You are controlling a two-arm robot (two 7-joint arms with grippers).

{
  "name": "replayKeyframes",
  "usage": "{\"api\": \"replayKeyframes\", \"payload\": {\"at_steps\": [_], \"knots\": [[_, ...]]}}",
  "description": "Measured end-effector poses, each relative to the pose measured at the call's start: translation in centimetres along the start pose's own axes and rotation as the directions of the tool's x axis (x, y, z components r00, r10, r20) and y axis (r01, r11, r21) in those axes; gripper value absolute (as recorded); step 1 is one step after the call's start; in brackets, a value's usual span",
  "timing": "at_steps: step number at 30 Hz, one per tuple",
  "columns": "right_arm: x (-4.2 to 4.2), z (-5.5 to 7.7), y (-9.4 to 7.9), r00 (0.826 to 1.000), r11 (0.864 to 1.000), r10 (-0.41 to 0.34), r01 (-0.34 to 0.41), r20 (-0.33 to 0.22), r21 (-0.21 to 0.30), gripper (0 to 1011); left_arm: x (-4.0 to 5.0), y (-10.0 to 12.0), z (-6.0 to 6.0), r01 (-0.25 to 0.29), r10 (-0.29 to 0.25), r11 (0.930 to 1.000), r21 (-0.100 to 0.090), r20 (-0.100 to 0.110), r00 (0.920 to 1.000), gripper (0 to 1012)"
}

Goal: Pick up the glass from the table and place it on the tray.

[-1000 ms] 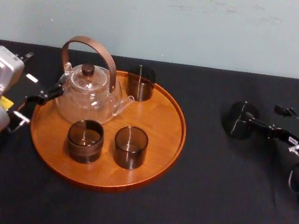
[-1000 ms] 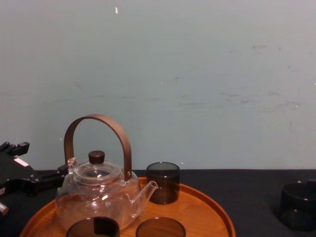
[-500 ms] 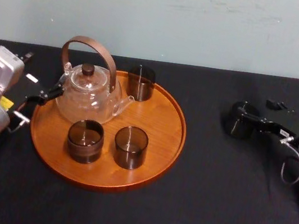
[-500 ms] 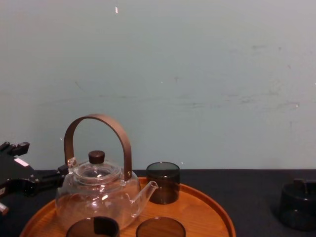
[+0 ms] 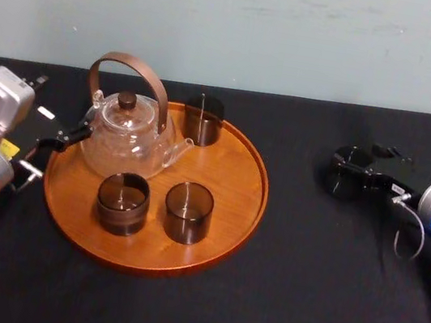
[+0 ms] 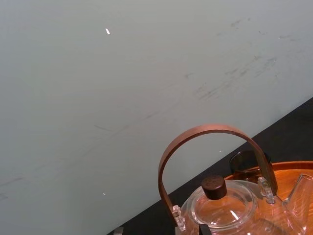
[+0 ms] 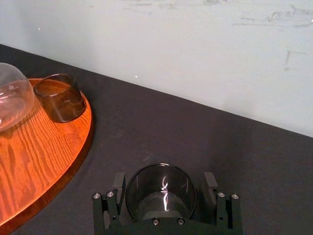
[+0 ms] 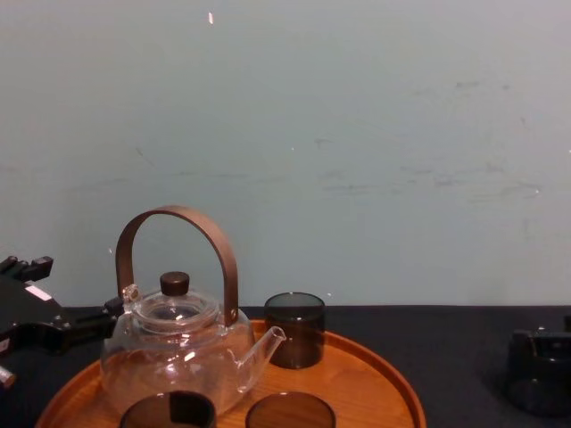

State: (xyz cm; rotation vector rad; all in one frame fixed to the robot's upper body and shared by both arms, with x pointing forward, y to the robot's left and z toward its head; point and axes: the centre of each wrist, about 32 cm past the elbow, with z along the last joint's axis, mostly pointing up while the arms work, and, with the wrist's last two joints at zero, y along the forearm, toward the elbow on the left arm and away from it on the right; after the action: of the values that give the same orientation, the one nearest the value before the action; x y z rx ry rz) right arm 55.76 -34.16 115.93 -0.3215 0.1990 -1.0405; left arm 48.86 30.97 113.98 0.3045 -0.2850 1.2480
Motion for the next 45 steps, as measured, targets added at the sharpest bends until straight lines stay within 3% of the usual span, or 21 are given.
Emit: {"api": "replayKeyframes", "payload": {"at_steps": [23, 45], "knots": [[-0.21, -0.9, 1.1, 1.0, 0.999, 0.021, -0.021, -0.012, -0.031, 1003, 0.0, 0.0, 0.0, 0.0, 0.0, 1.0, 0.0, 0.0, 1.0, 1001], [-0.21, -1.4, 0.8, 1.0, 0.999, 0.019, -0.02, -0.018, -0.044, 1002, 0.0, 0.0, 0.0, 0.0, 0.0, 1.0, 0.0, 0.0, 1.0, 1001]]}}
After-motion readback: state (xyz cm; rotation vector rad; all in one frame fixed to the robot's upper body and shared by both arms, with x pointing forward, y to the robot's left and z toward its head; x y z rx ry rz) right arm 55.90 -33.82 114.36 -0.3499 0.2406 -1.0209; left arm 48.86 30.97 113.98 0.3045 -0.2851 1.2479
